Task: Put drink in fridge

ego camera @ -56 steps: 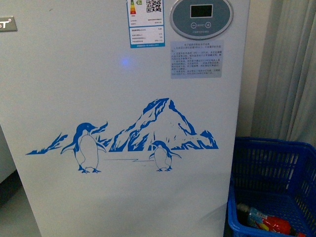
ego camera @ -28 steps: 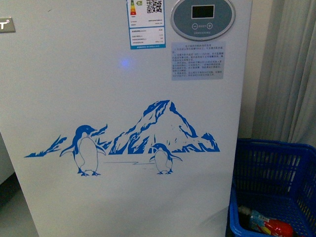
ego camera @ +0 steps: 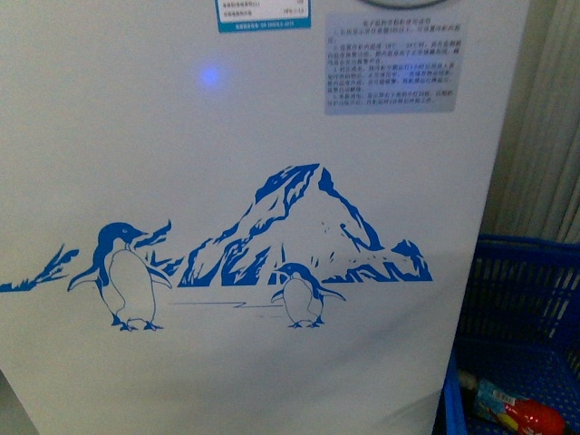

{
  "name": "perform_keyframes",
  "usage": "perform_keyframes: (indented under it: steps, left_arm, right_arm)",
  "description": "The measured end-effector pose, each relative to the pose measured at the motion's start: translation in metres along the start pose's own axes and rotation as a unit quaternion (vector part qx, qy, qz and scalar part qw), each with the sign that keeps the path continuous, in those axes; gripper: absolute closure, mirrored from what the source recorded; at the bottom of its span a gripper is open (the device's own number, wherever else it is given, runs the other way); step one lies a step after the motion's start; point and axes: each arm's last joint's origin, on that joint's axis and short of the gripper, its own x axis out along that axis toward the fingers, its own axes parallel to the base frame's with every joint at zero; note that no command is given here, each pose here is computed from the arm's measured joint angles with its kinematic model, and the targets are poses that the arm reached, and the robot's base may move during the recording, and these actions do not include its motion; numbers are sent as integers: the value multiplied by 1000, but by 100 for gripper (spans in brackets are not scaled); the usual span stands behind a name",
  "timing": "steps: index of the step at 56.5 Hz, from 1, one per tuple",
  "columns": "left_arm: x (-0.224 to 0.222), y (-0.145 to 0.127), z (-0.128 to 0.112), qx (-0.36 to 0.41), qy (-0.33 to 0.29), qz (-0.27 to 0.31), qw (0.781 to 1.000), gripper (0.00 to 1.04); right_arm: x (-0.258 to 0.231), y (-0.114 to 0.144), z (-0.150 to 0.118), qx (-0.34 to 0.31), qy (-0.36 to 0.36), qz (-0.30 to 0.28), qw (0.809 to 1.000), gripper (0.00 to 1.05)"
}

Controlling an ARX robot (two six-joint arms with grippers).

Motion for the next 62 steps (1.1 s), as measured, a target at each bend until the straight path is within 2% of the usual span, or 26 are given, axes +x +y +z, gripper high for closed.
perform_keyframes:
  steps: [40,41,45,49,57,62]
  left_arm:
    - [0,0,0,0,0,0,1000,8]
    - [0,0,0,0,0,0,1000,8]
    - [0,0,0,0,0,0,1000,8]
    - [0,0,0,0,0,0,1000,8]
    - [0,0,0,0,0,0,1000,8]
    - [0,0,0,0,0,0,1000,8]
  right_arm:
    - [0,0,0,0,0,-1,1000,8]
    - [0,0,0,2,5,1,1000,8]
    - [2,-1,-2,11,106,10,994,8]
    - [19,-7,1,4,197,-2,980,8]
    - [69,-24,0,-60,237,-18,969,8]
    - [107,-37,-18,-122,279,-7,952,8]
